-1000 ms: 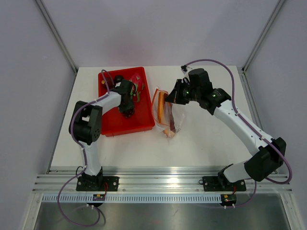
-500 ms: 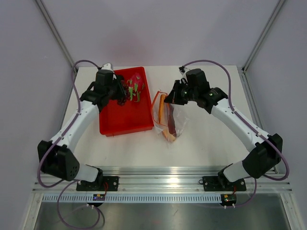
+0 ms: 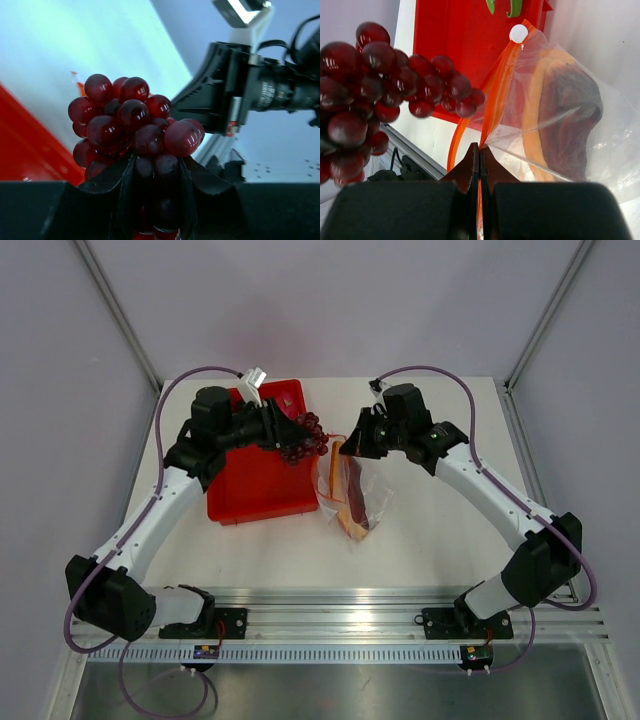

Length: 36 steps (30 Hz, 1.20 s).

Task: Place the food in the zip-top bag and seal the zipper
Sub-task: Pick up the fake fruit from the bin, then place the fake fruit in the zipper food storage bag.

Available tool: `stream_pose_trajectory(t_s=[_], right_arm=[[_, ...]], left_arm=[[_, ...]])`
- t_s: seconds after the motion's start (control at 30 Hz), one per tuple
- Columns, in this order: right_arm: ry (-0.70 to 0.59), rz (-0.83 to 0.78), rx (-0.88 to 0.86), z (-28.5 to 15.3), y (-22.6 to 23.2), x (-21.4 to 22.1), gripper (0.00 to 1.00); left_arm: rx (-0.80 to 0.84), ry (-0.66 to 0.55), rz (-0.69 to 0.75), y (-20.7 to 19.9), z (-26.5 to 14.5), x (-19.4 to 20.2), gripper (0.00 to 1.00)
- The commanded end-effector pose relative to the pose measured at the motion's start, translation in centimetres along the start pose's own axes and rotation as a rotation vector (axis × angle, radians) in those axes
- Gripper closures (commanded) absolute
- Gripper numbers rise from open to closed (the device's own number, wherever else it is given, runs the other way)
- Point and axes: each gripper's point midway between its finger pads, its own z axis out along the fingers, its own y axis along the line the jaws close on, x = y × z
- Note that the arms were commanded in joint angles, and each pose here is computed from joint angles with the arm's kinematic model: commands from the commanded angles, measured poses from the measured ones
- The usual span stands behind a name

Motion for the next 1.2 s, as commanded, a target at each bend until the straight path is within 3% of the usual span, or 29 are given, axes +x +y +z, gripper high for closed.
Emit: stream_pose_trajectory(t_s=[0.0,0.5,0.77,0.83,1.17], right_arm=[[-0.063,-0.028,-0.065,-0.5,2.4,-2.1,1.0],[-0.061,-0.054,-0.09,1.4,3.3,-3.6,1.0],[-0.059,-0.082,-0.18,0.2,5.1,-3.4,1.0],[-0.057,-0.091,-0.202,0.0,5.4,-3.3,1.0],[-0.036,-0.158,-0.318,-1.2,7.5,-2.8,1.0]], left_arm=[[0.294,-0.045,0.023,-6.1,-1.6,-1.2,0.92],[0.387,0.011,-0.008,-7.5,-2.2,0.2,0.94],[0.409,0.111,-0.088,-4.4,0.6,2.8,0.93],[0.43,0.162,-0.169,-3.6,1.4,4.2,0.93],[0.467,0.231,-0.253,-1.8,3.1,6.3,0.95]])
